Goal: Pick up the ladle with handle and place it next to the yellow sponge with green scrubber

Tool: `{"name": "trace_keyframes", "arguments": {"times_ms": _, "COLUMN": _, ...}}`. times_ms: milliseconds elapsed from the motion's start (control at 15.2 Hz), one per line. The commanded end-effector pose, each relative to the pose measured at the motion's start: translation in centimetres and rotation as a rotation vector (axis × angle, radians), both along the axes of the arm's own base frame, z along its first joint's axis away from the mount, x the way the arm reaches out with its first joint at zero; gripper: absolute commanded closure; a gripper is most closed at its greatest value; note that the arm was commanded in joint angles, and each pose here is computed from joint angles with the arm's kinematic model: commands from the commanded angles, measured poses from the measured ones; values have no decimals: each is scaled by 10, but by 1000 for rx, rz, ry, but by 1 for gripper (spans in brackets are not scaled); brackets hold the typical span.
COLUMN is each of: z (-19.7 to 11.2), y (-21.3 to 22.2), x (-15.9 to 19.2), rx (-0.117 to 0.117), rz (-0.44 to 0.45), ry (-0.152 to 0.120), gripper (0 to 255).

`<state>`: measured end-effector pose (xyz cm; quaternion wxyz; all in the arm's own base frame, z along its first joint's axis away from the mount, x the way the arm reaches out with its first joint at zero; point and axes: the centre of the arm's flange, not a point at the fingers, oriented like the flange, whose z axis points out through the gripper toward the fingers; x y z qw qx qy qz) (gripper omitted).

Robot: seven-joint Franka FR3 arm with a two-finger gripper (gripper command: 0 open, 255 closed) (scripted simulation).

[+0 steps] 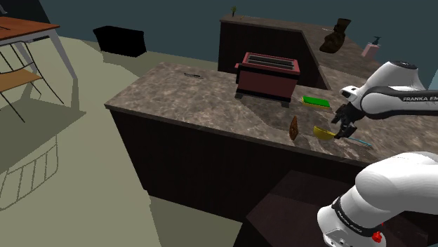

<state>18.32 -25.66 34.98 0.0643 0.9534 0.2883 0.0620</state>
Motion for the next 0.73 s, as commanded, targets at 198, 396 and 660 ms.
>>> {"name": "trace_keyframes", "arguments": {"times_ms": 198, "z": 43, "y": 3, "x": -8, "rx": 1, "rz": 0, "ry": 1, "gripper": 0}}
{"name": "trace_keyframes", "arguments": {"times_ms": 396, "z": 43, "y": 3, "x": -8, "rx": 1, "rz": 0, "ry": 1, "gripper": 0}}
{"name": "trace_keyframes", "arguments": {"times_ms": 660, "z": 43, "y": 3, "x": -8, "rx": 1, "rz": 0, "ry": 1, "gripper": 0}}
